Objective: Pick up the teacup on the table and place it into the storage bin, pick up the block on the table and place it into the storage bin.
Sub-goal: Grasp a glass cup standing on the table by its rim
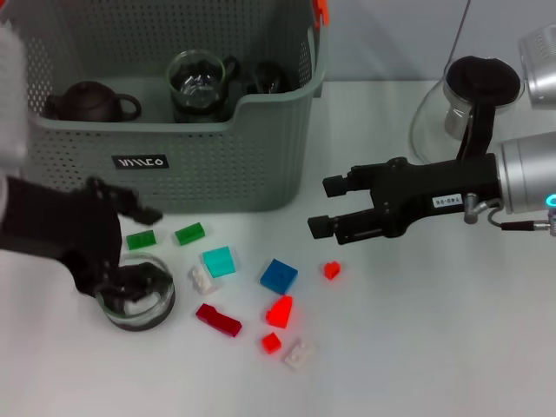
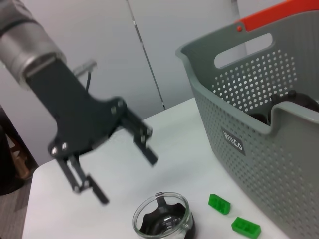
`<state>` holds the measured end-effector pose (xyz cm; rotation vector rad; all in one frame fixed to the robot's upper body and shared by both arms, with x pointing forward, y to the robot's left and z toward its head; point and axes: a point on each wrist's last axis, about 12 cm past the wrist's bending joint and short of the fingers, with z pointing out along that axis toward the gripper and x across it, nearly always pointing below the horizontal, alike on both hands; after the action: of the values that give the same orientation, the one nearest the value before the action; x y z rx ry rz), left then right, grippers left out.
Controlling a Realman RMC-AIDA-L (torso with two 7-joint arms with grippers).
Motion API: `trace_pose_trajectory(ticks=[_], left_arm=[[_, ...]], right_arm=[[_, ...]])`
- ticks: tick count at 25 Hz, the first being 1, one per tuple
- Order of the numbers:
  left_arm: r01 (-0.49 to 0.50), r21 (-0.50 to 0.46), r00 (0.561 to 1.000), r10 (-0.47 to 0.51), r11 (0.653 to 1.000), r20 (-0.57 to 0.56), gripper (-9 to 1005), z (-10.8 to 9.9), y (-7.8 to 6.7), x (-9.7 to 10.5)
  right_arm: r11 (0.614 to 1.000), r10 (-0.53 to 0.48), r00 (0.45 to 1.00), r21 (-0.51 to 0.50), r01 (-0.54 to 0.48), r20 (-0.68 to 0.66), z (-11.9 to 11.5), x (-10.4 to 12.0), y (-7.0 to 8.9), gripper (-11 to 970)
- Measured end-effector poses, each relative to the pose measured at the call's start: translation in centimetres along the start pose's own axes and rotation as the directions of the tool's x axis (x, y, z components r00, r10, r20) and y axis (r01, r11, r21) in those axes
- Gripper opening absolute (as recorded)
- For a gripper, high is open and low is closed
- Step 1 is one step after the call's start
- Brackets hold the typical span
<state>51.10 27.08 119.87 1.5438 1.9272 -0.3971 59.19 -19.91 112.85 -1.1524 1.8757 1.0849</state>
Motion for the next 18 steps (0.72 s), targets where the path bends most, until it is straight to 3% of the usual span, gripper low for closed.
trace_pose_trajectory(ticks=[6,18], left_arm=[[0.054,0.074,0.994,-0.046,0.996,-0.097,763,2.7,-0.2,1.3],[0.061,0.101,0.978,-0.039,0.993,-0.205,763,4.6,-0.6,2.3]], right_arm=[[1.0,-0.007,1.0,0.001,0.007,0.0,0.7,-0.3,0.0,850],[1.0,-0.01,1.0,-0.004,0.01,-0.001,0.9,-0.6,0.1,850]])
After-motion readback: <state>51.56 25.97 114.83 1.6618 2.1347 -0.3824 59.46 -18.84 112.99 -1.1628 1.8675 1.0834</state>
